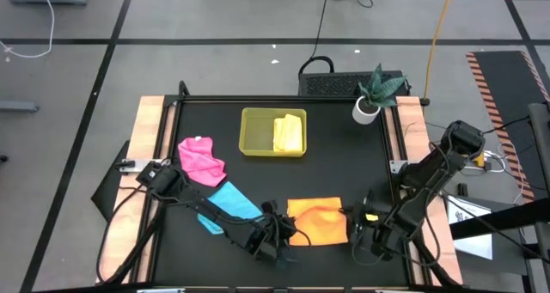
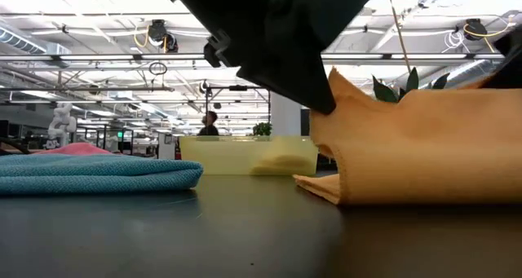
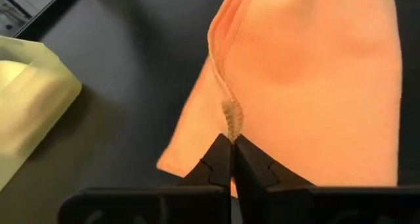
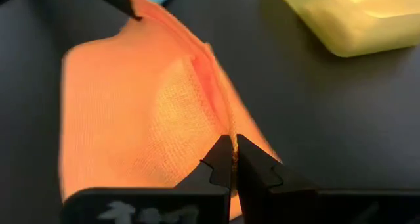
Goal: Fold microfiber towels
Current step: Fold the orange microfiber cloth
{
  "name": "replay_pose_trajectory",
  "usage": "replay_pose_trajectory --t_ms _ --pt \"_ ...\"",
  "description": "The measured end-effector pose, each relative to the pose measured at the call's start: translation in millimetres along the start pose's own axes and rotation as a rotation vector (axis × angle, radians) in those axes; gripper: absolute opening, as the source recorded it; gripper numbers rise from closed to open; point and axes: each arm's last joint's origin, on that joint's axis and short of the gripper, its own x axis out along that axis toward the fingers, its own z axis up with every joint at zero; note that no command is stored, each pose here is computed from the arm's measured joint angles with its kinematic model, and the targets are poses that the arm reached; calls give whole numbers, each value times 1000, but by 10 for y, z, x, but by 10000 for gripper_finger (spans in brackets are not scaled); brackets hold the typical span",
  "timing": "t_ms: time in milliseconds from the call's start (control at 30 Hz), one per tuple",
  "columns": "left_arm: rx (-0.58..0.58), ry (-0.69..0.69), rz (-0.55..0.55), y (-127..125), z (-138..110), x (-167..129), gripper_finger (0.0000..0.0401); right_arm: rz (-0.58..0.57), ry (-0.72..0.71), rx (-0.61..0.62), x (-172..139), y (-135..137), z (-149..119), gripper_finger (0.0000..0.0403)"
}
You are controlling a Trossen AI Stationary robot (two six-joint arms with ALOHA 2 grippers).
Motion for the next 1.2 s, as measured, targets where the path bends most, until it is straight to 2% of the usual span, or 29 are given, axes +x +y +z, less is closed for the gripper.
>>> replay_pose_trajectory --t_ms 233,400,667,933,1067,1200 --pt "-19 13 28 116 57 130 29 -93 76 16 226 -191 -51 0" --pt "-28 39 46 184 -18 218 32 -145 94 38 328 -309 -124 0" --pt "-103 100 54 280 -162 341 35 -119 113 68 427 -358 -193 0" --pt "-101 122 32 304 -152 373 108 -38 61 21 545 -360 -219 0" --pt "-114 110 35 330 -97 316 142 -43 52 6 580 -372 -184 0" --pt "-181 42 73 370 12 250 151 -80 68 26 616 -424 -178 0"
